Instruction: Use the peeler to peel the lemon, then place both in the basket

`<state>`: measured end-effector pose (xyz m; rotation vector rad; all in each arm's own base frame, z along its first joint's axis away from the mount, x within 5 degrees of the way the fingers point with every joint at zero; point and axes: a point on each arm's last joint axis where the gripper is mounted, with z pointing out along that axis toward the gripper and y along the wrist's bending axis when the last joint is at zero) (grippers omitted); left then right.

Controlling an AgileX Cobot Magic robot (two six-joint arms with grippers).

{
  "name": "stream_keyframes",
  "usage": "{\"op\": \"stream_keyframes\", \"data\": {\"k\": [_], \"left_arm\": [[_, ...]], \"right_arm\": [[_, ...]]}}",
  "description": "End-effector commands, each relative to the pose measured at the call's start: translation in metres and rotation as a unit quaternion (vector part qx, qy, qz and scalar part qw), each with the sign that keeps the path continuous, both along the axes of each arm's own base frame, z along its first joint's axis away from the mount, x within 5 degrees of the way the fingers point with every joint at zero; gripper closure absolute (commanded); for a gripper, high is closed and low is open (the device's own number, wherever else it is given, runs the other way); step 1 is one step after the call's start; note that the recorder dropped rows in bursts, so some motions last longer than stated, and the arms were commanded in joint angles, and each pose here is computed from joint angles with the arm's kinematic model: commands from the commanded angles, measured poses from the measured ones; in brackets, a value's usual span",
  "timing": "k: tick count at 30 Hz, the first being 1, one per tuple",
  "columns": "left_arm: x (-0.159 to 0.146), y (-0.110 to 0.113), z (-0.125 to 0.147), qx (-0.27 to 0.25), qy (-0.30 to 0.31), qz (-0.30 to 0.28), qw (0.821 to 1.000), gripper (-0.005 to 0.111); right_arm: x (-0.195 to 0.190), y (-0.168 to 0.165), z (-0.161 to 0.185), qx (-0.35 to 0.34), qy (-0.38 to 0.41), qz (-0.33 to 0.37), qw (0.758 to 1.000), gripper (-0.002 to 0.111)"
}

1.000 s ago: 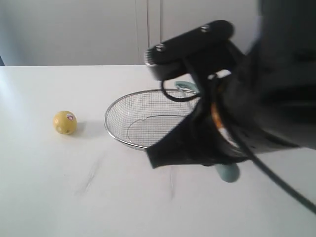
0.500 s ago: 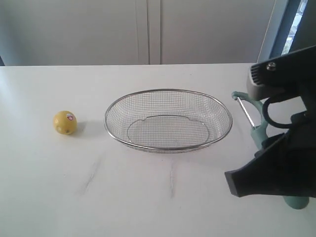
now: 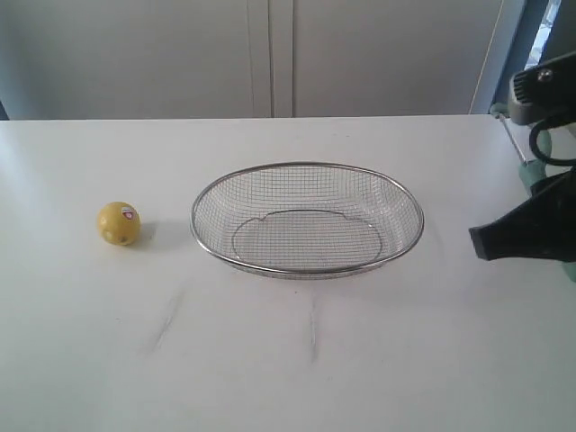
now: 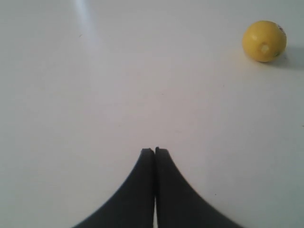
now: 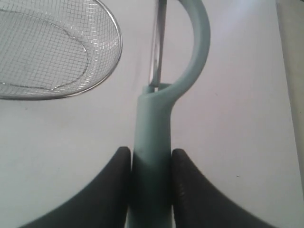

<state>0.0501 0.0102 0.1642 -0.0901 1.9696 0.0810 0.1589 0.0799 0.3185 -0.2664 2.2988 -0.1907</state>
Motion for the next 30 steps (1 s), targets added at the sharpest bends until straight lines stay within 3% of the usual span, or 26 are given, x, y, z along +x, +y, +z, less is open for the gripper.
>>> {"op": "stream_keyframes", "data": {"k": [1, 12, 30], "left_arm": [[0.0, 0.0, 0.0, 0.0, -0.004, -0.001, 1.0, 0.107], [0.002, -0.002, 0.003, -0.012, -0.028, -0.009, 0.999, 0.107], [0.001, -0.005, 0.001, -0.055, -0.015, -0.008, 0.998, 0.107]], "right_arm": [[0.016, -0.017, -0.002, 0.003, 0.006, 0.012, 1.0, 0.108], [0.066, -0.025, -0.039, 0.003, 0.063, 0.036, 0.997, 0.108], [0.072, -0.018, -0.04, 0.033, 0.013, 0.059, 0.998, 0.108]]}}
